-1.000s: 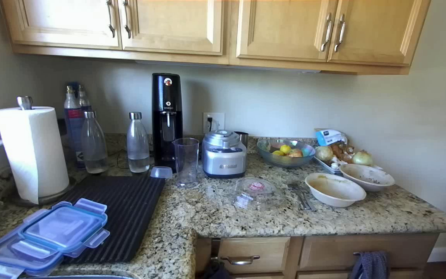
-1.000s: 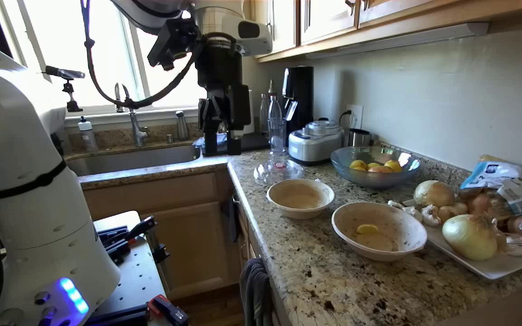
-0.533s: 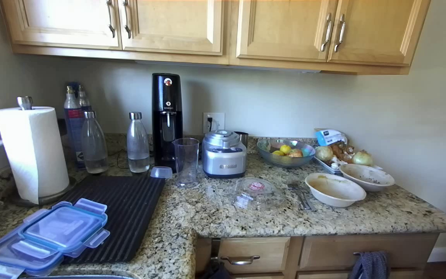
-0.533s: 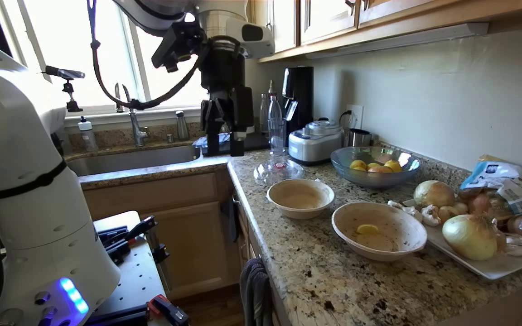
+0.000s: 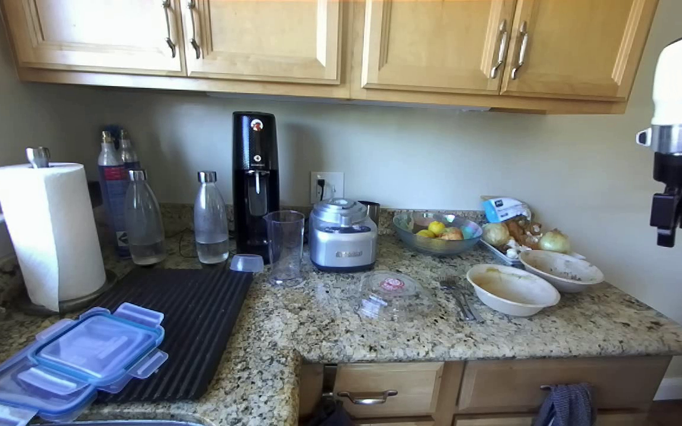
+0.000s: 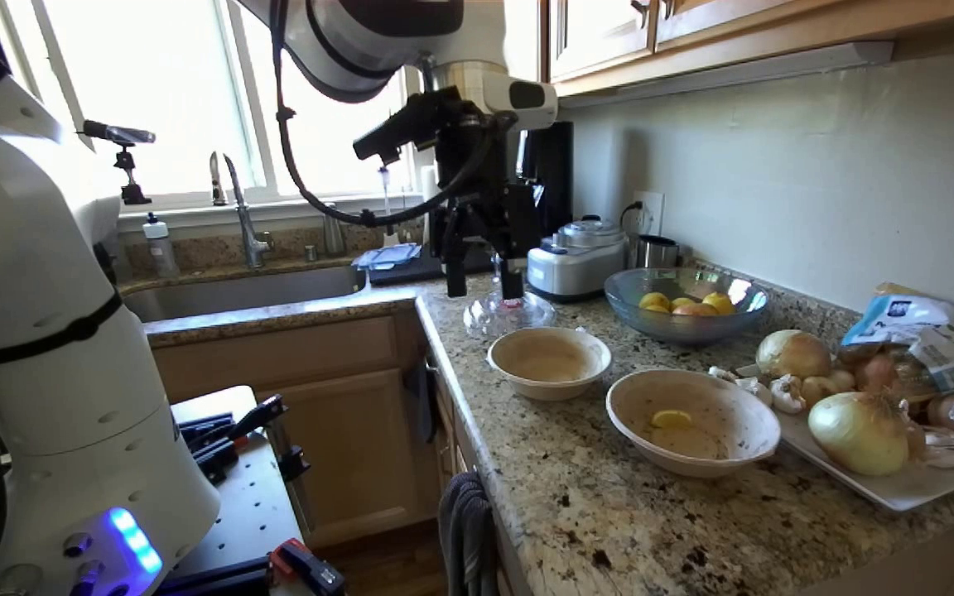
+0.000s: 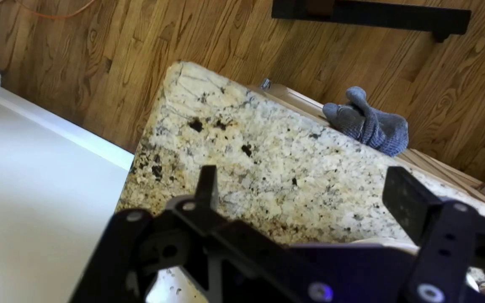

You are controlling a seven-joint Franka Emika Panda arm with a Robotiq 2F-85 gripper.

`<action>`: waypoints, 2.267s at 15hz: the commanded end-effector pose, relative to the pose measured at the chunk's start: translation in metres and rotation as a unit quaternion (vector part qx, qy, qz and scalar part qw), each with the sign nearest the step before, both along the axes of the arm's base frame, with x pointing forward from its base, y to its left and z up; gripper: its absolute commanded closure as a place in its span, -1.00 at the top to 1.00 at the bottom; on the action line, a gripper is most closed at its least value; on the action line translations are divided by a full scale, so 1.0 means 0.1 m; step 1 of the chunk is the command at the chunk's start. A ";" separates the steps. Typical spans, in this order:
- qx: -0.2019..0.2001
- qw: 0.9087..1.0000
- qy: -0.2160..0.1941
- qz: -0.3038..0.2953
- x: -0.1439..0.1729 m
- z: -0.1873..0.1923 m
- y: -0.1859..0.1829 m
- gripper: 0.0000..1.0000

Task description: Put the bowl on the right on top of the bowl on the left, place the silver forks in the topmost bowl

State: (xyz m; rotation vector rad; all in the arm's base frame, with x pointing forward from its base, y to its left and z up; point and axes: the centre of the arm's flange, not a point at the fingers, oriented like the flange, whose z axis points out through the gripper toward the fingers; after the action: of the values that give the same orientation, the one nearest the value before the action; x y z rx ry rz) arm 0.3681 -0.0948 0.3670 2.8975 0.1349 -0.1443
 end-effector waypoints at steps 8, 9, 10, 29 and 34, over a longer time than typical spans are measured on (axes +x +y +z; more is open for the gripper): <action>-0.001 1.000 -0.014 0.021 0.30 -0.16 -0.04 1.00; -0.001 1.000 -0.014 0.021 0.30 -0.16 -0.04 1.00; -0.005 0.999 -0.012 0.037 0.37 -0.27 -0.06 1.00; -0.064 0.976 -0.062 0.200 0.81 -1.20 -0.30 1.00; -0.056 0.976 -0.055 0.201 0.84 -1.16 -0.29 1.00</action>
State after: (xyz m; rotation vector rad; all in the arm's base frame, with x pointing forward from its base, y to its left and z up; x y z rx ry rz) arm 0.4517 -0.1240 0.2506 2.6909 0.6636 0.0774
